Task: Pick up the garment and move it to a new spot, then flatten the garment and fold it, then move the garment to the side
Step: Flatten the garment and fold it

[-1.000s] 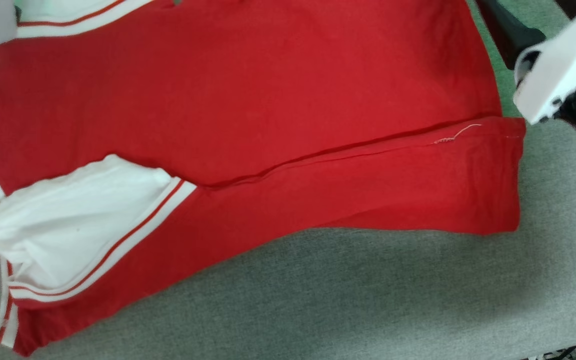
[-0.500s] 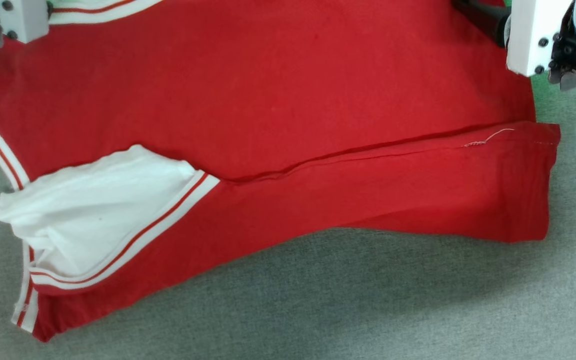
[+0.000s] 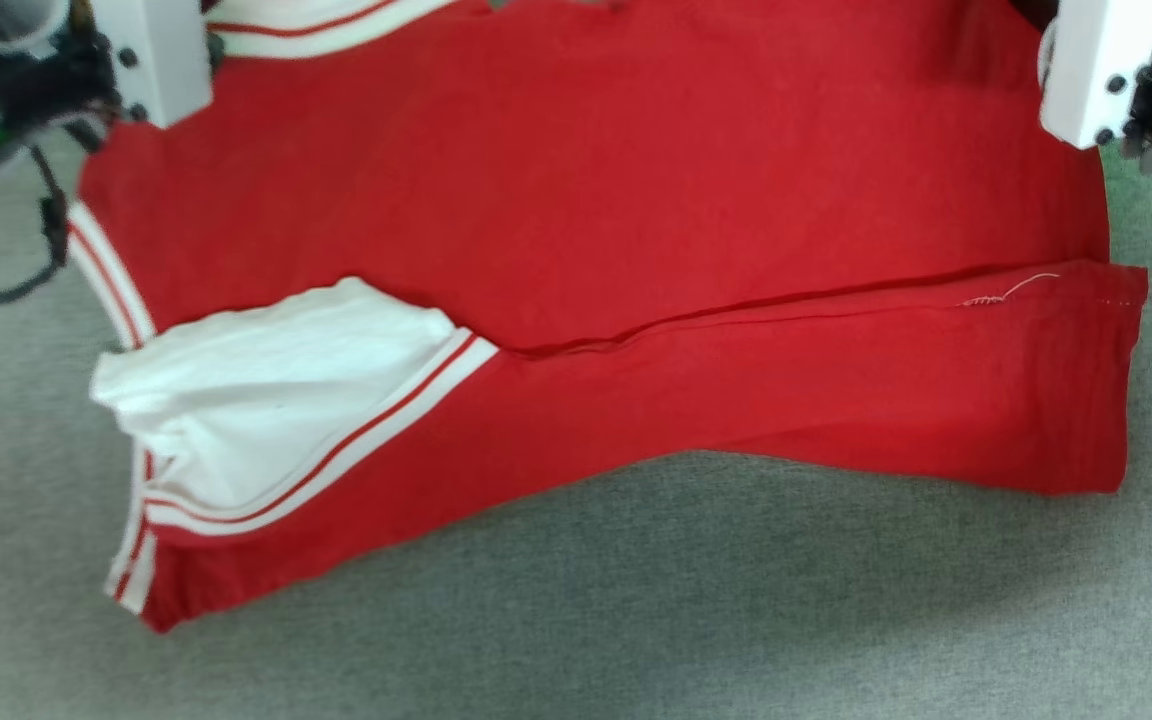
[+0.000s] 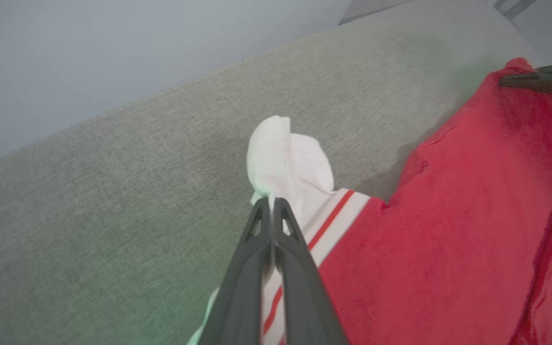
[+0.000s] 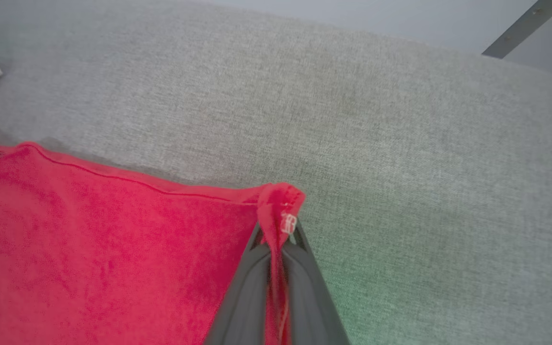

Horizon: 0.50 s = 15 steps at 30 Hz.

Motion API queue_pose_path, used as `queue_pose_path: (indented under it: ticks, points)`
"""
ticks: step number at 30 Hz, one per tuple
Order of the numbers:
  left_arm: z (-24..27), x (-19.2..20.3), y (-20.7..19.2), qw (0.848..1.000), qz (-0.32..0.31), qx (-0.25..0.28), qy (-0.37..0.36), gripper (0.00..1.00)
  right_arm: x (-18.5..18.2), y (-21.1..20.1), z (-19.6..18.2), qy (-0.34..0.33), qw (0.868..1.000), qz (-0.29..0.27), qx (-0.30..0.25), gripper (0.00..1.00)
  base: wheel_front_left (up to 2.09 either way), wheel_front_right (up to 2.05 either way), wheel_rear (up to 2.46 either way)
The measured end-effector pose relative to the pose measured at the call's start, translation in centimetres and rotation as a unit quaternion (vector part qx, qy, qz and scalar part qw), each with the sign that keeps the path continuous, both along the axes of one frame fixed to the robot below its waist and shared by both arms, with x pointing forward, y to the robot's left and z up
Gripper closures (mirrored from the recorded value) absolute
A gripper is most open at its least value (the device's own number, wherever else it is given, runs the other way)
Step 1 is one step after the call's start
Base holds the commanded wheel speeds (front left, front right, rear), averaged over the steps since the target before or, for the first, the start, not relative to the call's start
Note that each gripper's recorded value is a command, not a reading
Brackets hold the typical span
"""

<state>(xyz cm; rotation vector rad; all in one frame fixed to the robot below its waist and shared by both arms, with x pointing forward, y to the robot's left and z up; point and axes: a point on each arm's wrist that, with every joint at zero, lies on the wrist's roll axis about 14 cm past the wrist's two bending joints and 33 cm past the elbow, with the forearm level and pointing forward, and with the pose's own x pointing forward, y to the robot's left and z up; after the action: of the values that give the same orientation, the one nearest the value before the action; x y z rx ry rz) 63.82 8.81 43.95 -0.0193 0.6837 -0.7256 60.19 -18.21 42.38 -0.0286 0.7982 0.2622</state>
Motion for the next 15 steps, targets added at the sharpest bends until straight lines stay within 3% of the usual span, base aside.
queue_pose_path:
  ticks: [8,15]
  points:
    - [6.9,-3.2,-0.8,0.994,-0.013,-0.081,-0.074,1.00,-2.0,0.5,3.2,-0.055,0.998,0.035,0.009,1.00,0.00,0.00,0.00]
    - [9.9,-8.8,0.2,0.984,-0.027,-0.125,-0.123,1.00,-4.9,0.8,4.7,-0.074,0.995,0.058,0.019,1.00,0.00,0.00,0.00]
